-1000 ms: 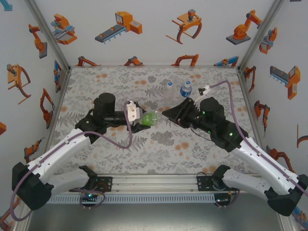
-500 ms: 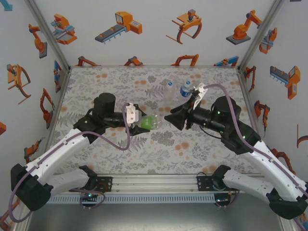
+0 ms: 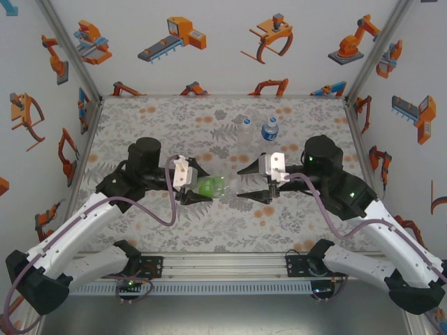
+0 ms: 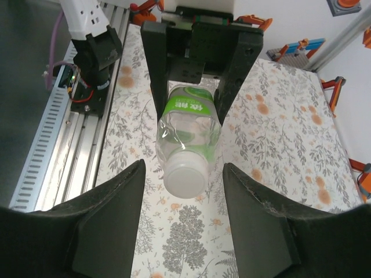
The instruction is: Screw on the bottle caps
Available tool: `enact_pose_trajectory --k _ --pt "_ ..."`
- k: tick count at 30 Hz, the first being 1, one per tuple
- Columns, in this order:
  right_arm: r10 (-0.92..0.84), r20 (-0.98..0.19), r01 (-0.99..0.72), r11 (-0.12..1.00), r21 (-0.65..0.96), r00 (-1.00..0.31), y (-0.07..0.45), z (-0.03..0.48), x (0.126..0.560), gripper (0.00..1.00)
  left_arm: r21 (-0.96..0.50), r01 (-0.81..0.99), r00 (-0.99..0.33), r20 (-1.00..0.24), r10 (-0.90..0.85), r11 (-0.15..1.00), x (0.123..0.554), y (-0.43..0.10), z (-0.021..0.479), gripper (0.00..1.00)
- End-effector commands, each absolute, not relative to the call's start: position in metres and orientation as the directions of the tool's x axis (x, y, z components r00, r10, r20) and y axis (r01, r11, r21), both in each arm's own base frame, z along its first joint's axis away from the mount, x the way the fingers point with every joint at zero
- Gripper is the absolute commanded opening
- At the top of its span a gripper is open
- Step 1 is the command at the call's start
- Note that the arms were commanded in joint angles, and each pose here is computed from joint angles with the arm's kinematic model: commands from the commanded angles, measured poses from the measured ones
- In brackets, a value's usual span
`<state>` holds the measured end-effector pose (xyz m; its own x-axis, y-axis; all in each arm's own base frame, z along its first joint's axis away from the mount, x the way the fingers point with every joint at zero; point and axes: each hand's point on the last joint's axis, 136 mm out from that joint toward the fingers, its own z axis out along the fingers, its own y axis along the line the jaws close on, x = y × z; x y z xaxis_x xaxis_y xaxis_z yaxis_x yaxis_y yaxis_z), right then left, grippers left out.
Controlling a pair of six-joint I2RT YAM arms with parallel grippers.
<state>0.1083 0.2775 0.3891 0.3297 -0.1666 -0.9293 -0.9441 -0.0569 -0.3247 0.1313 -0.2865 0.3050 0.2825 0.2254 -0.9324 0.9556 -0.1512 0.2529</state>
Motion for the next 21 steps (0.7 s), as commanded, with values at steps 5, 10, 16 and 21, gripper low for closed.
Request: enact_pose_trajectory --k 5,10,16,21 --pt "-0.124 -0.915 -0.923 -0.098 -0.373 0.383 0.282 0.386 0.104 0.45 0.277 0.944 0.309 -0.933 0.184 -0.179 0.121 -0.283 0.322 0.0" --pt "-0.131 -0.921 -0.93 -0.088 -0.357 0.366 0.284 0.381 0.108 0.42 0.281 0.943 0.312 -0.933 0.181 -0.181 0.121 -0.283 0.323 0.0" --pt "-0.155 -0.925 -0.938 -0.062 -0.341 0.347 0.285 0.376 0.114 0.34 0.28 0.943 0.312 -0.933 0.182 -0.181 0.122 -0.284 0.323 0.0" --pt "-0.157 -0.942 -0.954 -0.006 -0.299 0.296 0.286 0.378 0.123 0.22 0.284 0.941 0.316 -0.931 0.181 -0.182 0.122 -0.284 0.324 0.0"
